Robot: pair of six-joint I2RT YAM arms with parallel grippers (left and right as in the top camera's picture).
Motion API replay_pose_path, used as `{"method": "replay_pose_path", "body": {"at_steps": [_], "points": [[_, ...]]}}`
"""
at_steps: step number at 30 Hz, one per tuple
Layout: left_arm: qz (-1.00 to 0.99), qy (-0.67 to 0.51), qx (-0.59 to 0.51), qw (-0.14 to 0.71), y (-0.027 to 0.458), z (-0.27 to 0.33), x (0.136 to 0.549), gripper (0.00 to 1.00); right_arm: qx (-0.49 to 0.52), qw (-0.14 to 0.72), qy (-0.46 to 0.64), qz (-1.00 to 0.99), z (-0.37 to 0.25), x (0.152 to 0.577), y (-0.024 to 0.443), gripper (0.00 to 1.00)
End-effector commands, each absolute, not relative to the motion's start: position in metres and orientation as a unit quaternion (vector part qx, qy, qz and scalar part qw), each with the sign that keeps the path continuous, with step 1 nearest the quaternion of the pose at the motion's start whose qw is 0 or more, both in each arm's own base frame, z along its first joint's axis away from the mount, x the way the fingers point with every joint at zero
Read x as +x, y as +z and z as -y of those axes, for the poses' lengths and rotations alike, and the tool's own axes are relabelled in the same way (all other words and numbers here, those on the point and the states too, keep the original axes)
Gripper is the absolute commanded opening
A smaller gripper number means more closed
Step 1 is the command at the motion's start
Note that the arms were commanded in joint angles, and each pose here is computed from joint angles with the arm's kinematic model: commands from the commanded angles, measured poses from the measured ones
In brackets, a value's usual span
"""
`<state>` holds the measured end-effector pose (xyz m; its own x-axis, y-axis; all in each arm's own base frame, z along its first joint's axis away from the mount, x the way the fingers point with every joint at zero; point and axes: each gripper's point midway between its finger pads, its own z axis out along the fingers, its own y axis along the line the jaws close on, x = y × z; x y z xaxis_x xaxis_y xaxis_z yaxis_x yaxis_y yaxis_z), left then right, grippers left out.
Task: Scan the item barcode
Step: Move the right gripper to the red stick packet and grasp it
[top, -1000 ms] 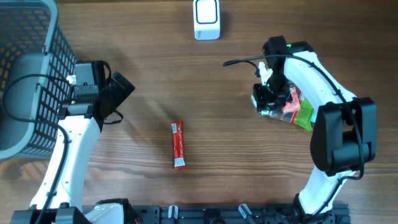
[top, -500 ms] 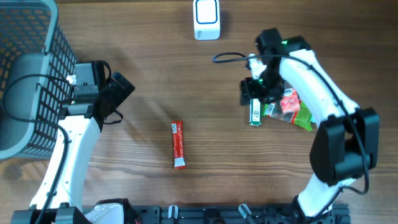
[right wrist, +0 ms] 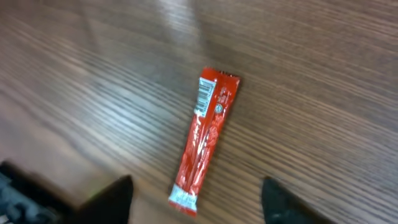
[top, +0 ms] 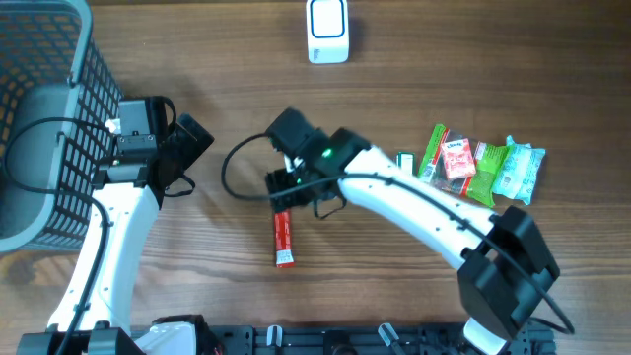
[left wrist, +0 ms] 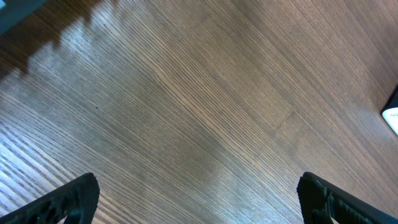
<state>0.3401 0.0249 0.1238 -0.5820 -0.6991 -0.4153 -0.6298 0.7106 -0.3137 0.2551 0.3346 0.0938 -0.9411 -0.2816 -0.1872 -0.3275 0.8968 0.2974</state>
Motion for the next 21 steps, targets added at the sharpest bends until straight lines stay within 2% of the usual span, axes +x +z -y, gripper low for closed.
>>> {"method": "replay_pose_path", "body": {"at_steps": [1, 7, 11, 15, 21], "points": [[-0.888, -0.058, -0.37, 0.265, 0.124, -0.027, 0.341, 1.0, -0.096, 0.105, 0.13, -0.981, -0.333, 0.254, 0.086, 0.52], [-0.888, -0.058, -0.37, 0.265, 0.124, -0.027, 0.341, 1.0, -0.026, 0.103, 0.133, -0.985, -0.341, 0.233, 0.06, 0.51], [-0.888, -0.058, -0.37, 0.265, 0.124, -0.027, 0.341, 1.0, -0.044, 0.107, 0.145, -0.983, -0.344, 0.219, 0.031, 0.5], [-0.888, -0.058, -0.37, 0.265, 0.124, -0.027, 0.341, 1.0, -0.044, 0.121, 0.154, -0.98, -0.344, 0.22, 0.017, 0.38], [-0.888, -0.058, -0.37, 0.265, 0.124, -0.027, 0.341, 1.0, -0.047, 0.136, 0.141, -0.979, -0.341, 0.224, 0.015, 0.29]]}}
